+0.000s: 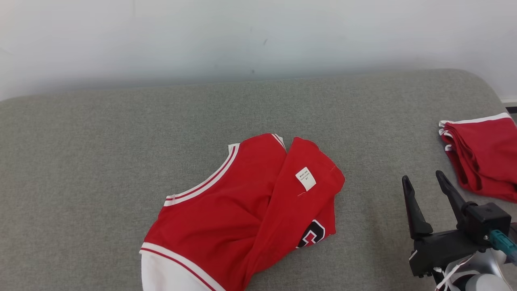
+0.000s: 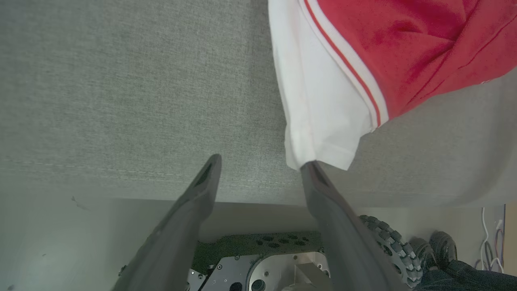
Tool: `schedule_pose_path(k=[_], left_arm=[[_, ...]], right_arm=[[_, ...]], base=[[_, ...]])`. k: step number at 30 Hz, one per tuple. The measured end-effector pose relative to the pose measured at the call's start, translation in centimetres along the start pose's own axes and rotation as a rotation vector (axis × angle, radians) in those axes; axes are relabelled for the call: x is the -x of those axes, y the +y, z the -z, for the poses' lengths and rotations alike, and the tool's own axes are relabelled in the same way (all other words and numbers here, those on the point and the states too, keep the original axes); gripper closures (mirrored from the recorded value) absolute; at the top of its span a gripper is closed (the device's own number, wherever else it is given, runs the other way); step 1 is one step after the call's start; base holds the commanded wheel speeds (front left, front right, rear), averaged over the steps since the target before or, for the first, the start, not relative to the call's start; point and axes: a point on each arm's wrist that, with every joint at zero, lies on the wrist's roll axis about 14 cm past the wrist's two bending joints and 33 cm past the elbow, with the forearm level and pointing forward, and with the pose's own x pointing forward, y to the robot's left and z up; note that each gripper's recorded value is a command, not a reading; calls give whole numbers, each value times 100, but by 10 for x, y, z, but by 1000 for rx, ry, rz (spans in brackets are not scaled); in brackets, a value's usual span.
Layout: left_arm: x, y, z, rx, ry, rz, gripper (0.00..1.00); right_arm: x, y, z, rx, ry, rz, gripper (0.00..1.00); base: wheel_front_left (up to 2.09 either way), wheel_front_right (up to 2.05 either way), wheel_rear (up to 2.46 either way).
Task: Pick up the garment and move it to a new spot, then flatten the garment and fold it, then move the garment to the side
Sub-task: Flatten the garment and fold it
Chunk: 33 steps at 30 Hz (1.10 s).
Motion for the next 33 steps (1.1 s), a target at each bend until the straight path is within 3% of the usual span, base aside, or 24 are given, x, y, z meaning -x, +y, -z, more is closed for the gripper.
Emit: schedule_pose_path(k=[7,10,17,23,26,33], left_arm=[[12,-67,-30,135,-90,316,0],[27,-100,-67,191,-225,483,0],[15,-80,-78,151,-267,392,0],[-11,-17,-57,75,-184,104,0],[-14,-35,-60,195,-209,184,0],[-29,-11,-34,140,-98,84,0]], right_arm=[[-6,-2,-15,28,-37,-6,0],[-7,-2,-16,35,-37,-8,0],[-11,2,-22,63,-39,-35,0],[-19,3,-24,92,-7,-63,0],[-20,4,-26,96,-7,-72,0],[-24,17,-25,103,10,-121,0]], base=[[0,0,0],[0,0,0],[0,0,0],[0,0,0],[0,0,0],[0,0,0]])
